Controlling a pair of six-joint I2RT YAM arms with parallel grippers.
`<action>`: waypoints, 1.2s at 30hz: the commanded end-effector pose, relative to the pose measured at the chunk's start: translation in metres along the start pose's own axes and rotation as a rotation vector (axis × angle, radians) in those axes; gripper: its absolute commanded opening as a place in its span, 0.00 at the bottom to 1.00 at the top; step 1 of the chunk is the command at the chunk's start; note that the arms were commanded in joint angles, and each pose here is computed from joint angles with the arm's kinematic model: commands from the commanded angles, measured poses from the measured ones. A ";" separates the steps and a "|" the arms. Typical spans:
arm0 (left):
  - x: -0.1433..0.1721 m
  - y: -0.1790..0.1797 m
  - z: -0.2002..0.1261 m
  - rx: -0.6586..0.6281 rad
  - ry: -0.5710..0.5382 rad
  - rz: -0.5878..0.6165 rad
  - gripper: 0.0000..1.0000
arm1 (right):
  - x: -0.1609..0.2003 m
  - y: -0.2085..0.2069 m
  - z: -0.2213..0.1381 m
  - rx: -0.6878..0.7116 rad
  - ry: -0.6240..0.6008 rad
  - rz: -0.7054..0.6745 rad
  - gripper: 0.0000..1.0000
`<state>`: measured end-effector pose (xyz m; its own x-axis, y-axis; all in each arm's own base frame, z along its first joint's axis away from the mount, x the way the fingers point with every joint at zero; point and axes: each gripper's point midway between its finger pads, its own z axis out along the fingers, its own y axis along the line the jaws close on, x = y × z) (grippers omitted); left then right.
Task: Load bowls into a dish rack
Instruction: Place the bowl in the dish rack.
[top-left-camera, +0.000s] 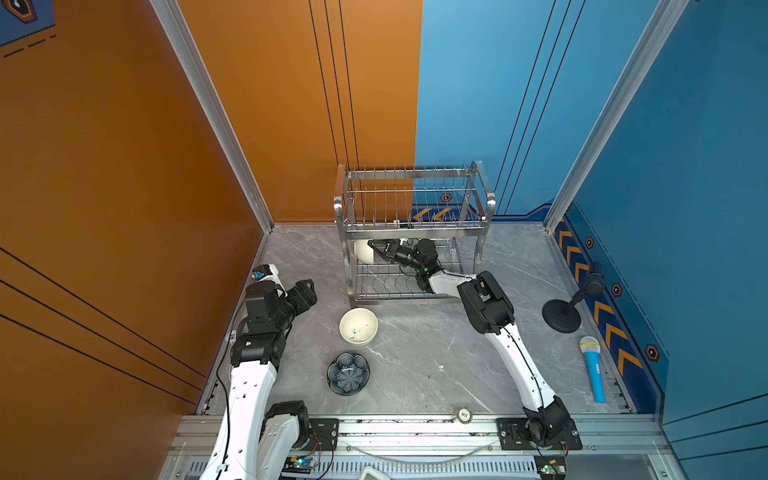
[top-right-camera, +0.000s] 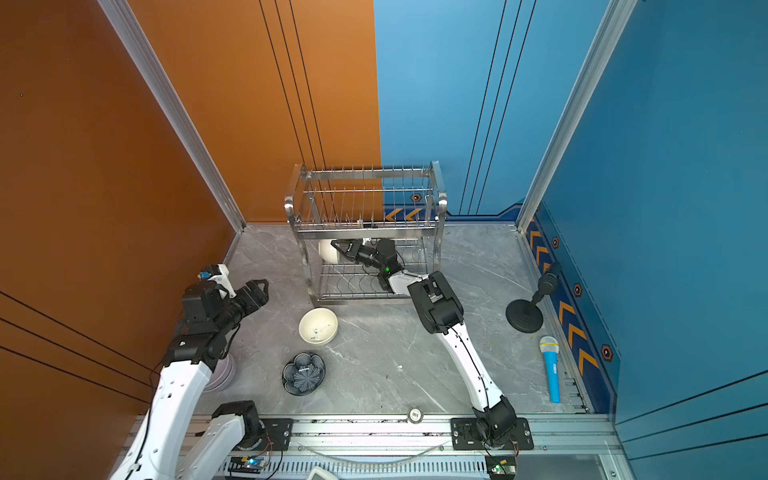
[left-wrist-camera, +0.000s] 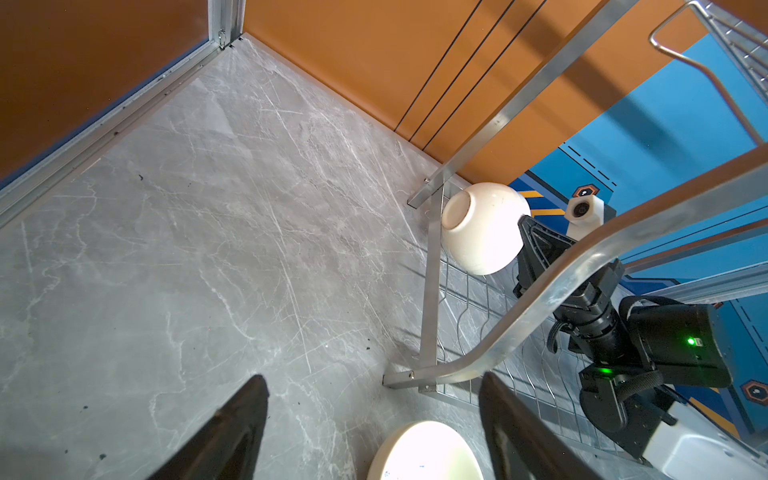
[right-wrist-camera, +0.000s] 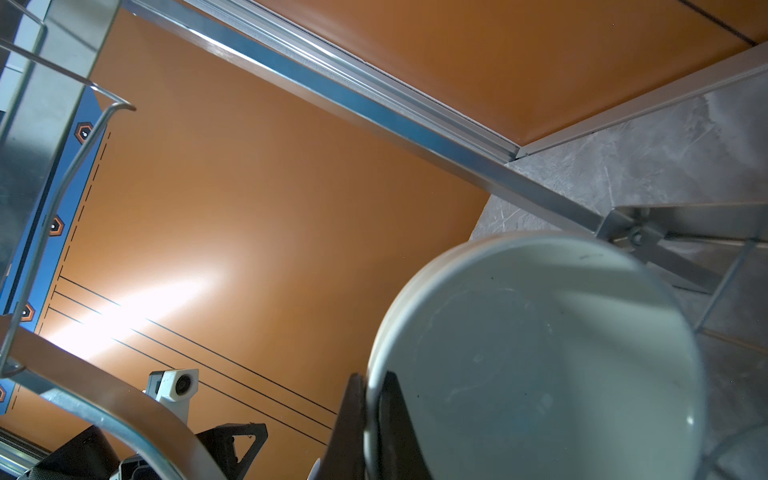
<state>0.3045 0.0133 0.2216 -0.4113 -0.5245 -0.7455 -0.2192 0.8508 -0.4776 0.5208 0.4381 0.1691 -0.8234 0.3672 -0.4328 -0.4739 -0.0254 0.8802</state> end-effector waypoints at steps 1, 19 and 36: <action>-0.012 -0.008 -0.008 0.020 -0.023 0.018 0.80 | -0.013 0.014 -0.001 -0.042 -0.017 -0.032 0.01; -0.016 -0.012 -0.006 0.037 -0.026 0.015 0.80 | -0.013 0.007 -0.005 -0.038 -0.027 0.018 0.02; -0.014 -0.010 -0.008 0.030 -0.024 0.020 0.80 | -0.011 -0.005 -0.010 0.000 -0.013 0.049 0.06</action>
<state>0.3068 0.0123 0.2288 -0.4057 -0.5229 -0.7496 -0.2070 0.8514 -0.4819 0.5278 0.4304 0.1618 -0.8537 0.3727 -0.3637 -0.4028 -0.0297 0.9148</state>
